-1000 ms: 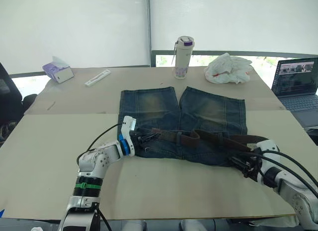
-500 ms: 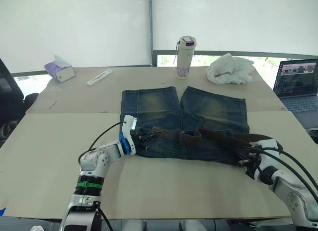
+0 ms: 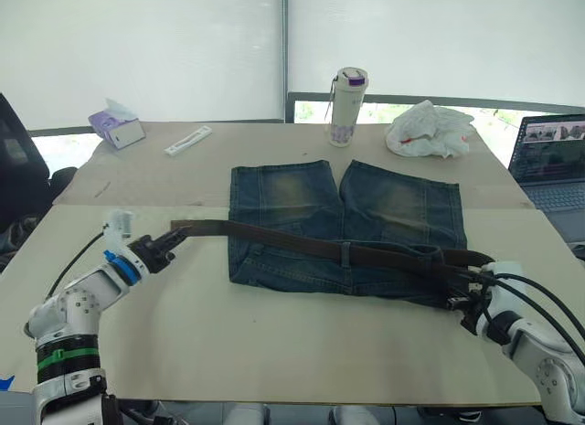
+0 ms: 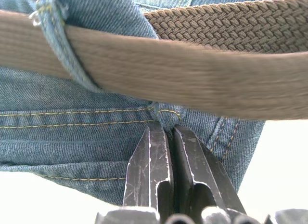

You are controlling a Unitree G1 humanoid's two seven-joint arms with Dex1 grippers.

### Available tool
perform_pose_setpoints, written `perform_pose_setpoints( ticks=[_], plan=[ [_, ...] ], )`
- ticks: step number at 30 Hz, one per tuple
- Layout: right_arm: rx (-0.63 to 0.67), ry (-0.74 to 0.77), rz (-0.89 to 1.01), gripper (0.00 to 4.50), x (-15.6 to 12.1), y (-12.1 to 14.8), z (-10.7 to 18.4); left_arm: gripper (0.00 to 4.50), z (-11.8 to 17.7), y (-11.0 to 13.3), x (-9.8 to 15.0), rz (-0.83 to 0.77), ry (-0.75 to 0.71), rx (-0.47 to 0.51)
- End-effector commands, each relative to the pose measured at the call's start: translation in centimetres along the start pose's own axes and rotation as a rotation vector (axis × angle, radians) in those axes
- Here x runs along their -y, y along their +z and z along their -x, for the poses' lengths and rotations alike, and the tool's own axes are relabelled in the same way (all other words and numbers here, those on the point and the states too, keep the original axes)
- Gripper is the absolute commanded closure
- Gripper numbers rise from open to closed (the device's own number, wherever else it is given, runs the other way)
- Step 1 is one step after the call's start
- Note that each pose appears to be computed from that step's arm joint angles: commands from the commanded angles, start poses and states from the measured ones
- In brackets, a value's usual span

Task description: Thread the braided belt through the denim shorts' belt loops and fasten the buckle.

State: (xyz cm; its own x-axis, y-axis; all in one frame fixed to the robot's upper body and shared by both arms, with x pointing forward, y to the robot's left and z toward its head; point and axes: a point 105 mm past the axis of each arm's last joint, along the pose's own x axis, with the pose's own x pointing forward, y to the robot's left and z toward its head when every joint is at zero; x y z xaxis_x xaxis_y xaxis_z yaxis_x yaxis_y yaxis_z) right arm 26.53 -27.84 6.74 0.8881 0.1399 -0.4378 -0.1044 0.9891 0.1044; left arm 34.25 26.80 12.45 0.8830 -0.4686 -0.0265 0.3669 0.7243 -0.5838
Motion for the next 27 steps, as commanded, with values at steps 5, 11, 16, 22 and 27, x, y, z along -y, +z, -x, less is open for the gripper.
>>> perform_pose_setpoints(
  ticks=[5,11,16,22,27],
  plan=[
    [0.068,0.156,-0.040,3.68,-1.8,1.0,0.8,4.50,-0.7,0.6,5.6,0.046,-0.279,0.027],
    [0.178,0.470,-0.131,1.65,-5.6,3.1,3.9,4.50,-0.3,-0.4,9.6,0.139,-0.473,-0.012],
    [0.242,0.765,-0.206,0.04,-11.1,4.5,6.0,4.50,-1.3,-3.5,11.1,0.177,-0.515,-0.103],
    [0.279,0.763,-0.202,0.04,-11.2,5.6,5.8,4.50,-2.4,-4.8,12.4,0.183,-0.545,-0.130],
    [0.198,0.521,-0.116,0.04,-6.7,4.1,3.7,4.50,-2.8,-4.9,12.5,0.177,-0.537,-0.133]
  ],
)
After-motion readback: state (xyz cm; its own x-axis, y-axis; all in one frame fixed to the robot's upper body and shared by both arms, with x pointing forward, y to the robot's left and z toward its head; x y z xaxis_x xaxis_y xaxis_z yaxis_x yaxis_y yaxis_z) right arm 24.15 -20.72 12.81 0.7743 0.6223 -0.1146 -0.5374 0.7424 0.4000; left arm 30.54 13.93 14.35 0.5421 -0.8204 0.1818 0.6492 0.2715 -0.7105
